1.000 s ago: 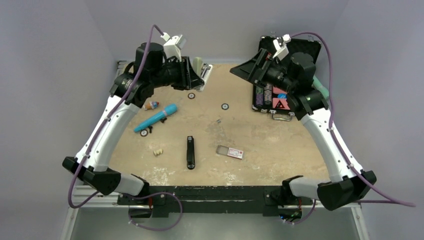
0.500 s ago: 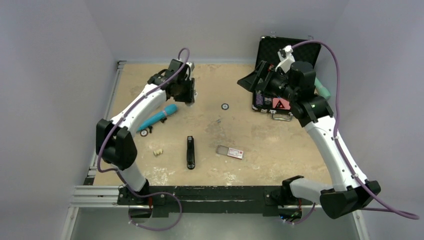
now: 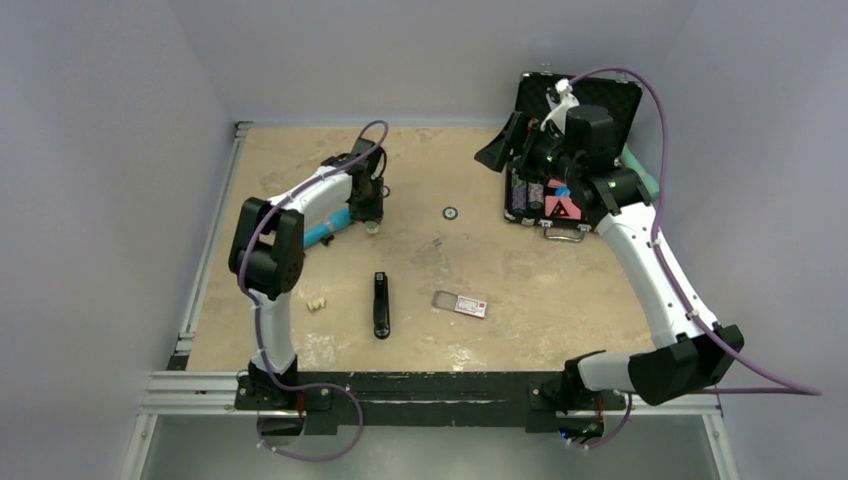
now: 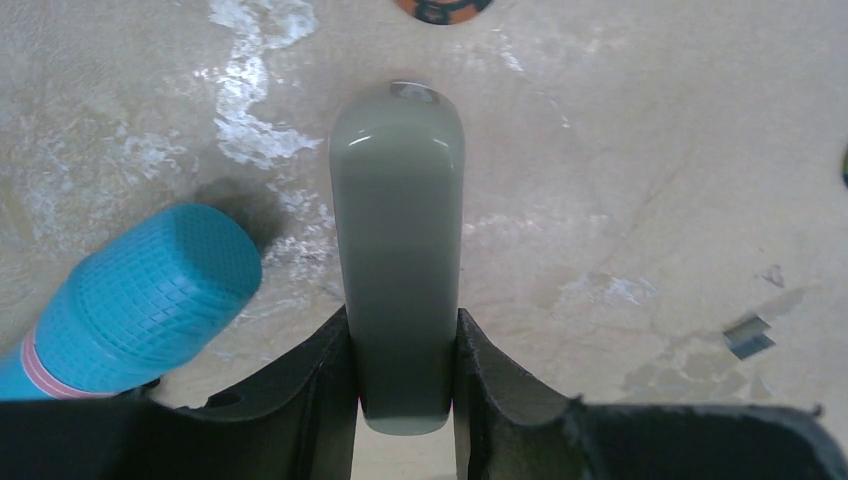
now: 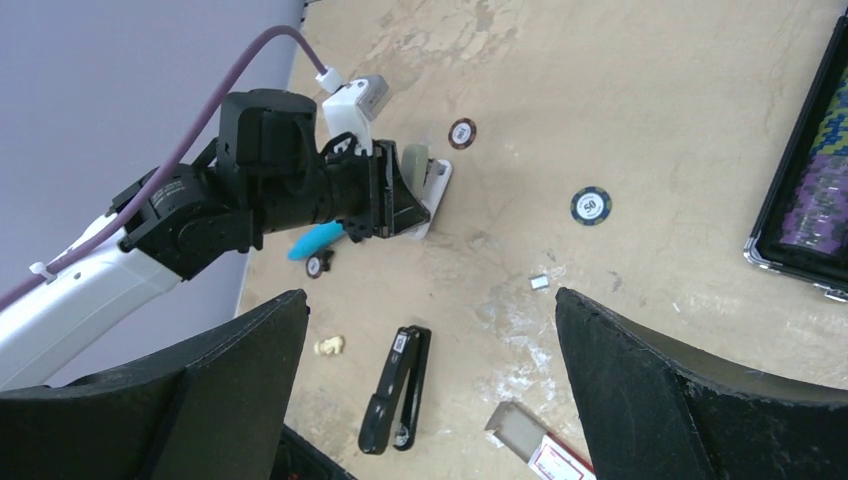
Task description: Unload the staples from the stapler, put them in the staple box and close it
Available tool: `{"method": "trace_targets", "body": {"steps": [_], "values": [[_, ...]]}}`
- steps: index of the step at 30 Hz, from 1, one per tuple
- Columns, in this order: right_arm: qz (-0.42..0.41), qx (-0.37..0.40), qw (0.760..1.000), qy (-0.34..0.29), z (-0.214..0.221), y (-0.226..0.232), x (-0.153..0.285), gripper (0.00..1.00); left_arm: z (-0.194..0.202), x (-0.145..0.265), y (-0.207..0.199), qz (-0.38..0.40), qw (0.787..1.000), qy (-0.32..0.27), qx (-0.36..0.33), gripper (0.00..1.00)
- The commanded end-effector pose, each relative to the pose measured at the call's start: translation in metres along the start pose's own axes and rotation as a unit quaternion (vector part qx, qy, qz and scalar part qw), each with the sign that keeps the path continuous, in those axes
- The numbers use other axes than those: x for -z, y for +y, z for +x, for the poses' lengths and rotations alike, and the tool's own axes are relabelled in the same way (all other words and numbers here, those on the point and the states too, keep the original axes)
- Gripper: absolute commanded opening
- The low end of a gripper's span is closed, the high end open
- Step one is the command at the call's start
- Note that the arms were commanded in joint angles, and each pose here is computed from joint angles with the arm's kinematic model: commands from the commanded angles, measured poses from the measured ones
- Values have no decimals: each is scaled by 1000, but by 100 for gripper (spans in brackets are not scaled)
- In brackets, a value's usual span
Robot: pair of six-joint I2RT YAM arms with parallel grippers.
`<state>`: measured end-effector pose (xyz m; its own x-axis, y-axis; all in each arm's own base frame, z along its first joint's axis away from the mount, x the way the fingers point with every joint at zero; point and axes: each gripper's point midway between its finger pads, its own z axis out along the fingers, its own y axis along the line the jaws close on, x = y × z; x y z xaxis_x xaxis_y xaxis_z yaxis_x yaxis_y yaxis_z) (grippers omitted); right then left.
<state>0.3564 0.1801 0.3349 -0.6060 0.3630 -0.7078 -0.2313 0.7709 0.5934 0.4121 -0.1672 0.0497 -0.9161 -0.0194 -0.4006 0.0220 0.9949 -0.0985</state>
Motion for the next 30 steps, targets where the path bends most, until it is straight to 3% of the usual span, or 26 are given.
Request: {"method": "trace_targets", "body": {"steps": [1, 4, 6, 9, 12, 22, 30], "values": [[-3, 32, 999, -39, -26, 11, 16, 99, -10, -10, 11, -15, 999, -19, 24, 0], [1, 28, 999, -36, -25, 8, 15, 99, -8, -16, 11, -14, 1000, -9, 21, 1], [-2, 23, 999, -36, -24, 8, 15, 99, -7, -18, 9, -5, 1000, -3, 18, 19], [-7, 14, 999, -32, -21, 8, 12, 99, -8, -12, 5, 7, 1000, -5, 11, 65], [-12, 7, 1000, -24, -16, 7, 9, 99, -14, 2, 0, 23, 1000, -17, 4, 86], [-32, -23, 999, -19, -2, 10, 13, 98, -12, 66, -1, 45, 998, -51, 16, 91], [-15, -32, 998, -43, 4, -2, 20, 98, 43, 92, 5, 29, 999, -13, 25, 91]]}}
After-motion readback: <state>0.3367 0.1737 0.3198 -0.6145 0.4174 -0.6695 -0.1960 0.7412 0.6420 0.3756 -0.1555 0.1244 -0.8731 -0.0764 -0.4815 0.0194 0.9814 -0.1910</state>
